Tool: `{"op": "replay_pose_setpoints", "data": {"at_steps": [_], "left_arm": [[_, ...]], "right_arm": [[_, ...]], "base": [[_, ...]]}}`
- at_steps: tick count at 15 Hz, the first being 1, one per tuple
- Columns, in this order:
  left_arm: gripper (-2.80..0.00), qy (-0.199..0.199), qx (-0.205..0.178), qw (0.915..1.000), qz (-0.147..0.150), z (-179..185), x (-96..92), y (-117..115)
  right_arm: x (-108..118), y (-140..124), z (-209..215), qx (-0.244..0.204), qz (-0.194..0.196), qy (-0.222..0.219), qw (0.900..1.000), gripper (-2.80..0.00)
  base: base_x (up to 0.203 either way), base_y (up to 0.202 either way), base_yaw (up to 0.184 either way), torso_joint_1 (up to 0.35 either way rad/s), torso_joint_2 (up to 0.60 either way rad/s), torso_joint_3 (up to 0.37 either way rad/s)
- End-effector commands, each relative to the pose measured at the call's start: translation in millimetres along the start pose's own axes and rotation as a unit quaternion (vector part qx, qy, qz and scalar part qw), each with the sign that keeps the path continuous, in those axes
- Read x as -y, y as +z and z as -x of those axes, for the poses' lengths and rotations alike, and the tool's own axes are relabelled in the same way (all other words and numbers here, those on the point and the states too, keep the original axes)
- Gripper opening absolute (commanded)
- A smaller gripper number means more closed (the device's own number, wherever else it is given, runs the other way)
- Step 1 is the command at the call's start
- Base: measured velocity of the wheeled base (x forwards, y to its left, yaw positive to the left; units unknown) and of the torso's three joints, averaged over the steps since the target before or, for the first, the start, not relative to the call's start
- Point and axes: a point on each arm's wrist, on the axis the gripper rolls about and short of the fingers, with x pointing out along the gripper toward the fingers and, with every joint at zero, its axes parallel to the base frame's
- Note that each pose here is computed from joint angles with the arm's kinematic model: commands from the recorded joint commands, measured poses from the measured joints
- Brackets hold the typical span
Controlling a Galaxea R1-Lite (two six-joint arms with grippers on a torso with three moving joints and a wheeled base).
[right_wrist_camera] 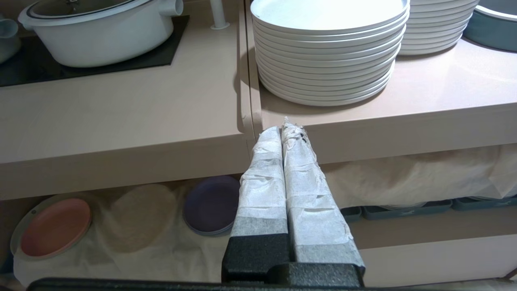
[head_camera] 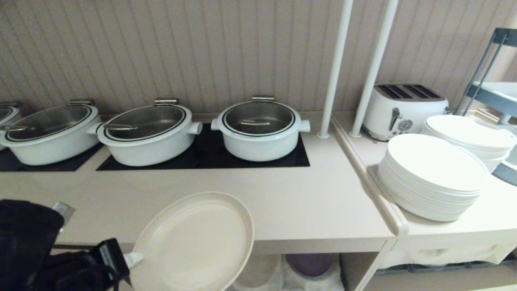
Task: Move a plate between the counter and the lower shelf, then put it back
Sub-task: Put the plate
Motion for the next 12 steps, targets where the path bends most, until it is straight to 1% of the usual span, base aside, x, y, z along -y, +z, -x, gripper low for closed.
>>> {"op": "replay_pose_setpoints", "data": {"at_steps": [1,2,4,6,9,12], "left_arm": [[-2.8,0.016,-0.009,0.9998,-0.007,-12,10.6,2],[-2.8,0.02,-0.012,0.9996,-0.013,-17,15.3,3],[-2.8,0.013,-0.008,0.9996,-0.023,-28,28.0,7],[-2.8,0.019,-0.01,0.9992,-0.032,-42,37.8,8],[-2.8,0.028,-0.012,0.9988,-0.037,-64,50.9,9],[-2.8,0.023,-0.005,0.9991,-0.034,-88,61.6,8]], "right_arm": [[0,0,0,0.0,0.0,0.0,1.0,-2.8],[0,0,0,0.0,0.0,0.0,1.0,-2.8],[0,0,0,0.0,0.0,0.0,1.0,-2.8],[0,0,0,0.0,0.0,0.0,1.0,-2.8],[0,0,0,0.0,0.0,0.0,1.0,-2.8],[0,0,0,0.0,0.0,0.0,1.0,-2.8]], "base": [[0.0,0.0,0.0,0.0,0.0,0.0],[0.0,0.0,0.0,0.0,0.0,0.0],[0.0,0.0,0.0,0.0,0.0,0.0],[0.0,0.0,0.0,0.0,0.0,0.0],[0.0,0.0,0.0,0.0,0.0,0.0],[0.0,0.0,0.0,0.0,0.0,0.0]]}}
